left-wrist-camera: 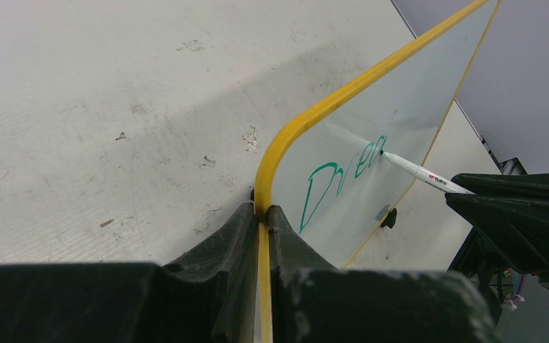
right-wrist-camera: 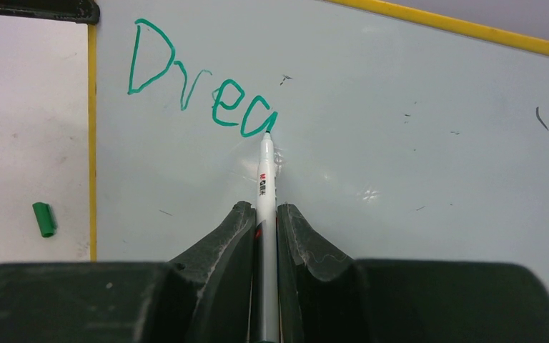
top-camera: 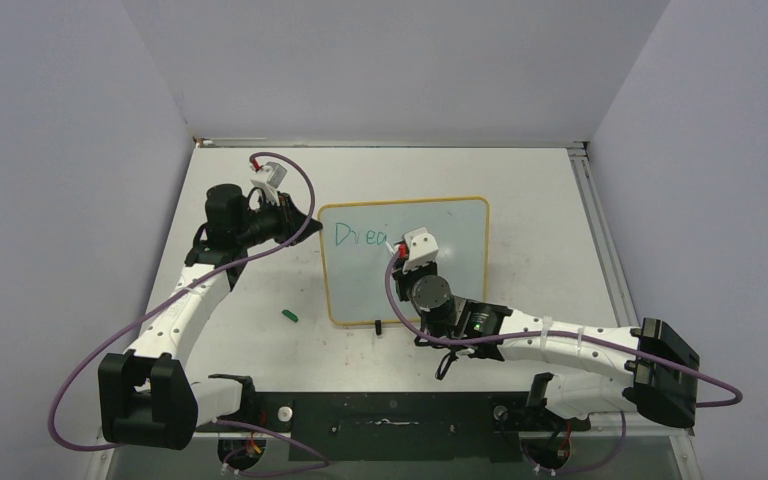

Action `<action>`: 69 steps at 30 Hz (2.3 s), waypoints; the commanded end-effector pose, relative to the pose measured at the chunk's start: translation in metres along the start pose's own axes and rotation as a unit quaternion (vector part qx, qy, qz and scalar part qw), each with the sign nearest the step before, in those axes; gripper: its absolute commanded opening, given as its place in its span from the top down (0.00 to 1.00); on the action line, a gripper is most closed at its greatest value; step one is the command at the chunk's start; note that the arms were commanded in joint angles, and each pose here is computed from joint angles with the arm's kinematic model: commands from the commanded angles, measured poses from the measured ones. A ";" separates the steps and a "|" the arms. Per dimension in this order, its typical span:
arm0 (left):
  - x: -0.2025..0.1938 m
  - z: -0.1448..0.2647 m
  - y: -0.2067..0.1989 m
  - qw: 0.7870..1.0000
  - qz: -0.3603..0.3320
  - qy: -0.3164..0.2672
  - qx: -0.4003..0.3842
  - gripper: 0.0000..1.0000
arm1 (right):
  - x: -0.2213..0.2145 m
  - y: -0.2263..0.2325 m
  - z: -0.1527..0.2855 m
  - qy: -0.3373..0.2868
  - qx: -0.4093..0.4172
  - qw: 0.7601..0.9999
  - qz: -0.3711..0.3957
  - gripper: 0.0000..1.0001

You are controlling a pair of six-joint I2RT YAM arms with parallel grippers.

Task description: Write a sentence on the whiteboard

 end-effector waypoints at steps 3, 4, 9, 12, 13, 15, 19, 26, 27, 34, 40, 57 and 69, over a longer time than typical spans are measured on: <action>0.019 0.003 -0.012 0.999 -0.019 -0.021 -0.026 0.94 | 0.004 -0.013 0.006 -0.008 -0.032 0.999 0.000 0.95; 0.019 0.003 -0.011 0.999 -0.019 -0.020 -0.026 0.94 | 0.005 -0.013 0.006 -0.011 -0.034 0.999 0.000 0.95; 0.019 0.002 -0.011 0.999 -0.019 -0.020 -0.025 0.94 | 0.020 -0.013 0.008 -0.029 -0.036 0.999 0.002 0.95; 0.019 0.003 -0.011 0.999 -0.019 -0.021 -0.025 0.94 | 0.029 -0.010 0.009 -0.041 -0.028 0.999 -0.002 0.95; 0.019 0.002 -0.011 0.999 -0.019 -0.020 -0.025 0.94 | 0.031 -0.010 0.009 -0.043 -0.026 0.999 -0.003 0.95; 0.019 0.002 -0.011 0.999 -0.019 -0.020 -0.025 0.94 | 0.033 -0.008 0.009 -0.047 -0.021 0.999 -0.004 0.95; 0.019 0.002 -0.011 0.999 -0.019 -0.020 -0.025 0.94 | 0.035 -0.005 0.006 -0.052 -0.017 0.999 0.000 0.95; 0.020 0.003 -0.011 0.999 -0.020 -0.021 -0.025 0.94 | 0.037 -0.002 0.000 -0.056 -0.017 0.998 0.006 0.95; 0.019 0.003 -0.011 0.999 -0.020 -0.020 -0.025 0.94 | 0.036 -0.003 -0.001 -0.056 -0.019 0.998 0.007 0.95; 0.019 0.003 -0.011 0.999 -0.020 -0.020 -0.026 0.94 | 0.026 -0.009 0.000 -0.041 -0.033 0.999 0.011 0.95; 0.019 0.002 -0.011 0.999 -0.019 -0.020 -0.027 0.94 | 0.011 -0.012 0.006 -0.020 -0.033 0.999 0.004 0.95; 0.019 0.002 -0.011 0.999 -0.018 -0.020 -0.027 0.94 | 0.018 -0.010 0.002 -0.041 -0.041 0.998 -0.003 0.95; 0.019 0.002 -0.011 0.999 -0.019 -0.019 -0.026 0.94 | 0.027 -0.019 -0.002 -0.054 -0.060 0.997 -0.006 0.95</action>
Point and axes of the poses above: each gripper's point midway between its finger pads, its own z axis back along the fingers, its own y axis along the line the jaws close on, x = y × z, the point moved 6 cm from there along z, back along the fingers, and after that the axes turned 13 degrees about -z, right-handed, at the moved point
